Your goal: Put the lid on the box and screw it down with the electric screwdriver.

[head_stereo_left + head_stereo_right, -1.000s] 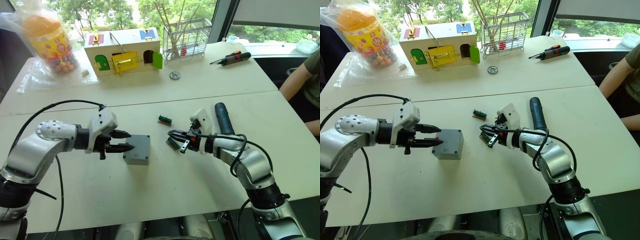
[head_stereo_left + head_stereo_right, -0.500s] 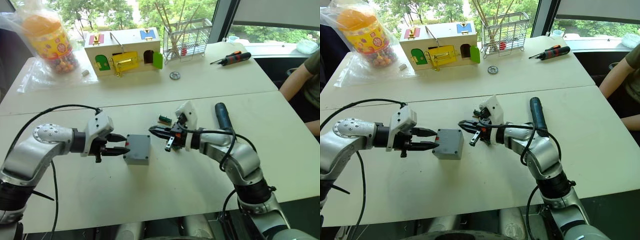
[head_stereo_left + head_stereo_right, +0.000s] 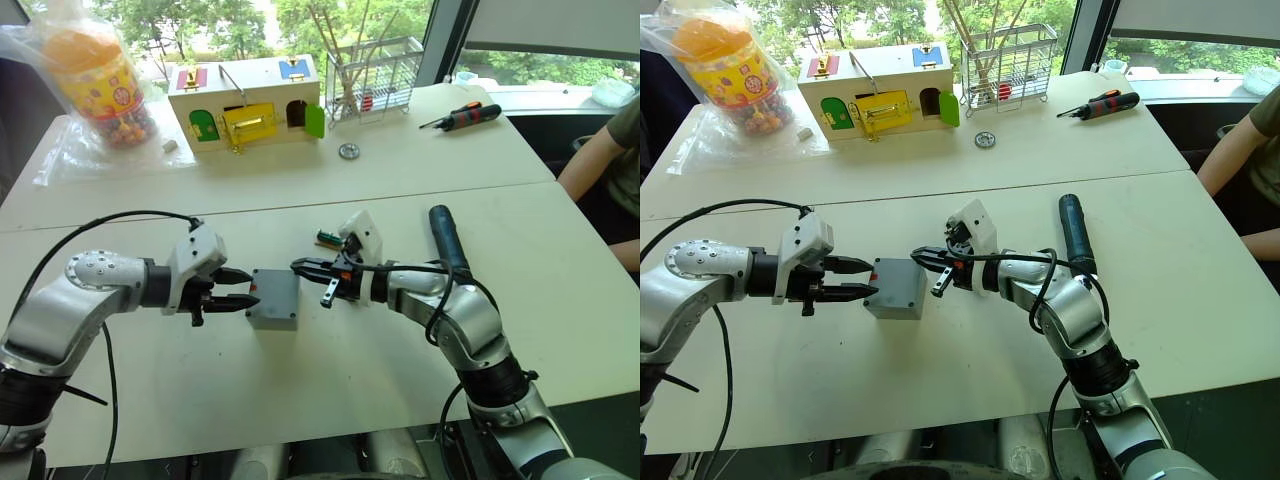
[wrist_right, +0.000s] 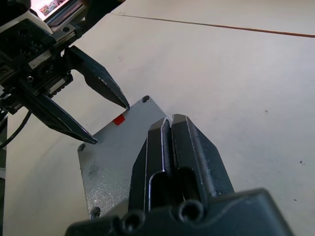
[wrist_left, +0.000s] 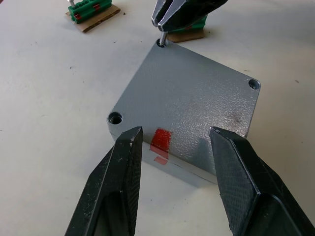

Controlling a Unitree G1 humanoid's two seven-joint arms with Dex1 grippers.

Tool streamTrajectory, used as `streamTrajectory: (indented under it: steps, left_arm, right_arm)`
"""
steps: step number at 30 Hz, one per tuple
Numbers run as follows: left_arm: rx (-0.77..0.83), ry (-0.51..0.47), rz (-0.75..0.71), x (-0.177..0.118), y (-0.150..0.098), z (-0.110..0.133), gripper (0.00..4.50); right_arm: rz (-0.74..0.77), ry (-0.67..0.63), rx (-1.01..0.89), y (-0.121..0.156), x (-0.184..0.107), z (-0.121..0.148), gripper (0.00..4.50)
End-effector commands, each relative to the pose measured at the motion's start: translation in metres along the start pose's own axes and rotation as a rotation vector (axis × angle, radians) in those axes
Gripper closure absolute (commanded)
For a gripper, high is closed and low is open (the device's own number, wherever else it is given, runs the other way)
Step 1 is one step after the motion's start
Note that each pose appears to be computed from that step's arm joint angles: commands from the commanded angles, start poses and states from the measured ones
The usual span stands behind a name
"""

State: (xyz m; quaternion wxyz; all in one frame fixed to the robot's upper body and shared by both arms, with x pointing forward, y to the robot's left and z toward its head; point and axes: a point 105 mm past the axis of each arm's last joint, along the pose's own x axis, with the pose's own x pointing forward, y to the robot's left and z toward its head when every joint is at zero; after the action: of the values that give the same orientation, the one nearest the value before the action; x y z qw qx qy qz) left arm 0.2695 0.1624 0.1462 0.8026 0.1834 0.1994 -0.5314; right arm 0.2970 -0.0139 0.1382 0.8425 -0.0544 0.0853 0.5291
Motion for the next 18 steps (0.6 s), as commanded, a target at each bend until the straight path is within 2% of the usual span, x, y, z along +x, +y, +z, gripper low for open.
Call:
streamTrajectory:
  steps: [1,12,15,18]
  left_arm:
    - [0.034,-0.007,0.007,-0.0008,0.0006,0.0052,2.35]
    - [0.038,-0.015,0.0,0.0035,-0.0009,0.0056,2.35]
    - [0.039,-0.016,0.001,0.0032,-0.0005,0.0059,2.35]
    - [0.042,-0.023,-0.001,0.0037,-0.0001,0.0076,2.35]
  right_arm:
    - [0.014,-0.018,-0.024,0.0033,0.0006,0.0034,4.47]
    - [0.025,0.013,-0.026,0.0064,0.0038,-0.0036,4.47]
    - [0.018,0.019,-0.03,0.0052,0.0032,-0.0034,3.67]
    - [0.016,0.02,-0.045,0.0038,0.0001,-0.0012,2.22]
